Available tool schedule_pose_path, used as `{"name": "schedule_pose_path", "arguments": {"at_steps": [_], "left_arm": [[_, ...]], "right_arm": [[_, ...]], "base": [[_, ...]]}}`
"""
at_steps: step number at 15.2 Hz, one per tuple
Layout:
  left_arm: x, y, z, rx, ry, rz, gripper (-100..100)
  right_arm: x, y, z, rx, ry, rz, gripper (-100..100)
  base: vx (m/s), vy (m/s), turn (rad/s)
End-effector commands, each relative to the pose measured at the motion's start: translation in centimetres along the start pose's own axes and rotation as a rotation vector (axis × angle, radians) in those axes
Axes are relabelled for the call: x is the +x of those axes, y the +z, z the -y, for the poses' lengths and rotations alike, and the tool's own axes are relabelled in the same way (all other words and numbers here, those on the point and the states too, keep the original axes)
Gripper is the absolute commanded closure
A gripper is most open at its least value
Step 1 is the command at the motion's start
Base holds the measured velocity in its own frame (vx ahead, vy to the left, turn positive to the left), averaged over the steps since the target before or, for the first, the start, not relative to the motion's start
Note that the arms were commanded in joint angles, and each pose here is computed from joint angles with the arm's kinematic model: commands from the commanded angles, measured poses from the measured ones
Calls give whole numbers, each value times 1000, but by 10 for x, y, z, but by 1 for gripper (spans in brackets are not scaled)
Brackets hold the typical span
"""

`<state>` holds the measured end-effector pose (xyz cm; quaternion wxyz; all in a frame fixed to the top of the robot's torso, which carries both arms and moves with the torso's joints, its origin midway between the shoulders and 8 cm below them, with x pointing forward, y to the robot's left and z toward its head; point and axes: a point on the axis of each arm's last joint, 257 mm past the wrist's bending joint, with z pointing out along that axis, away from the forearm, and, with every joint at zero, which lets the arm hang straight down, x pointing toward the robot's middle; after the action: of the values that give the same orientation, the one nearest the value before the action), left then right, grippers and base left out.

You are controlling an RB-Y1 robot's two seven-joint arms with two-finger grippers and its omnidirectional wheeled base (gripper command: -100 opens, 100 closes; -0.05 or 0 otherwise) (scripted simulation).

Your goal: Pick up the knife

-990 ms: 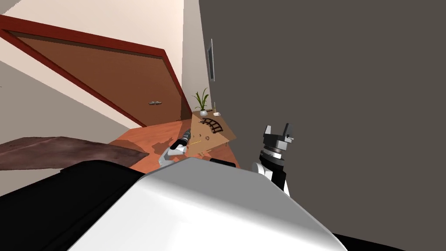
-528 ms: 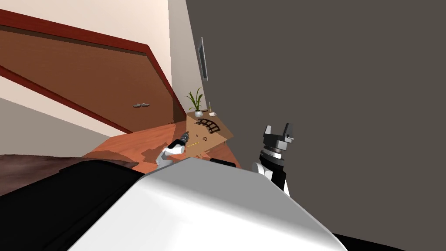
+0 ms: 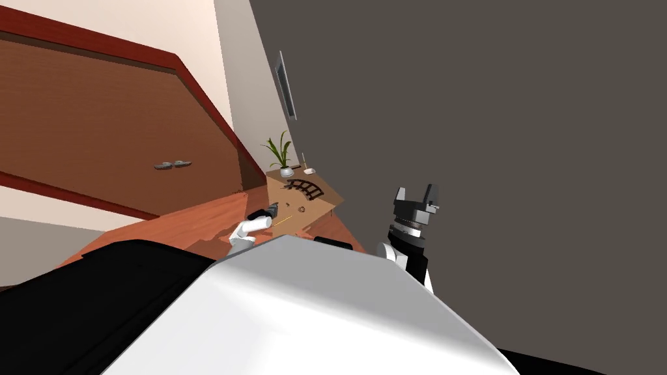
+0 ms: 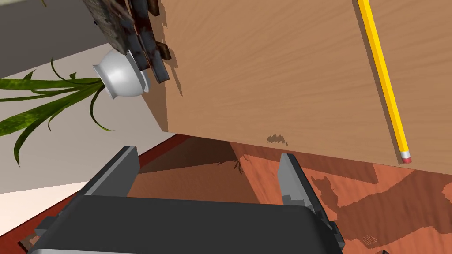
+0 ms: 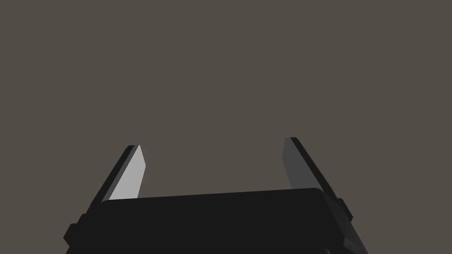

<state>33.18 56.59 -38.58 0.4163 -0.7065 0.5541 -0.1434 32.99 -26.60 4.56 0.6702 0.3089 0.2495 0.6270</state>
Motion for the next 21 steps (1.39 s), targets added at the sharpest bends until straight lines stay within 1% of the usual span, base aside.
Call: {"name": "schedule_pose_path", "arguments": {"at_steps": [1, 2, 3, 5, 6, 7, 8, 9, 10, 11, 12, 13, 14, 15, 16, 17, 18, 19, 20, 21], "left_arm": [[-5, 1, -19, -62, -14, 0, -100], [-5, 1, -22, -73, -14, -2, -100], [-14, 3, -37, -117, -37, 2, -100], [-13, 3, -44, -145, -37, -4, -100], [-20, 4, -59, -192, -63, -4, -100], [-19, 3, -64, -210, -63, -9, -100], [-18, 3, -64, -213, -64, -9, -100], [-24, 3, -80, -263, -92, -14, -100], [-23, 2, -84, -277, -93, -18, -100], [-23, 2, -84, -278, -93, -18, -100], [-27, 1, -98, -322, -123, -24, -100], [-25, 0, -102, -338, -124, -29, -100], [-28, -1, -113, -374, -154, -38, -100], [-26, -3, -119, -395, -156, -44, -100], [-27, -4, -130, -430, -189, -53, -100], [-25, -6, -134, -447, -190, -60, -100], [-25, -6, -134, -447, -190, -60, -100], [-24, -9, -146, -489, -224, -76, -100], [-23, -10, -148, -495, -224, -78, -100], [-22, -13, -158, -529, -259, -93, -100]], "right_arm": [[0, 0, 0, 0, 0, 0, 0], [0, 0, 0, 0, 0, 0, 0], [0, 0, 0, 0, 0, 0, 0], [0, 0, 0, 0, 0, 0, 0], [0, 0, 0, 0, 0, 0, 0], [0, 0, 0, 0, 0, 0, 0], [0, 0, 0, 0, 0, 0, 0], [0, 0, 0, 0, 0, 0, 0], [0, 0, 0, 0, 0, 0, 0], [0, 0, 0, 0, 0, 0, 0], [0, 0, 0, 0, 0, 0, 0], [0, 0, 0, 0, 0, 0, 0], [0, 0, 0, 0, 0, 0, 0], [0, 0, 0, 0, 0, 0, 0], [0, 0, 0, 0, 0, 0, 0], [0, 0, 0, 0, 0, 0, 0], [0, 0, 0, 0, 0, 0, 0], [0, 0, 0, 0, 0, 0, 0], [0, 0, 0, 0, 0, 0, 0], [0, 0, 0, 0, 0, 0, 0]], "base": [[-43, 52, -331], [-29, 42, -145], [-29, 40, -314], [-34, 41, -210], [-40, 37, -254], [-41, 46, -291], [-26, 39, -111], [-28, 41, -251], [-35, 48, -313], [-29, 39, -139], [-34, 42, -267], [-37, 46, -289], [-41, 51, -348], [-45, 61, -281], [-51, 69, -316], [-51, 67, -287], [-35, 50, -113], [-28, 44, -224], [-27, 48, -239], [-35, 55, -322]]}}
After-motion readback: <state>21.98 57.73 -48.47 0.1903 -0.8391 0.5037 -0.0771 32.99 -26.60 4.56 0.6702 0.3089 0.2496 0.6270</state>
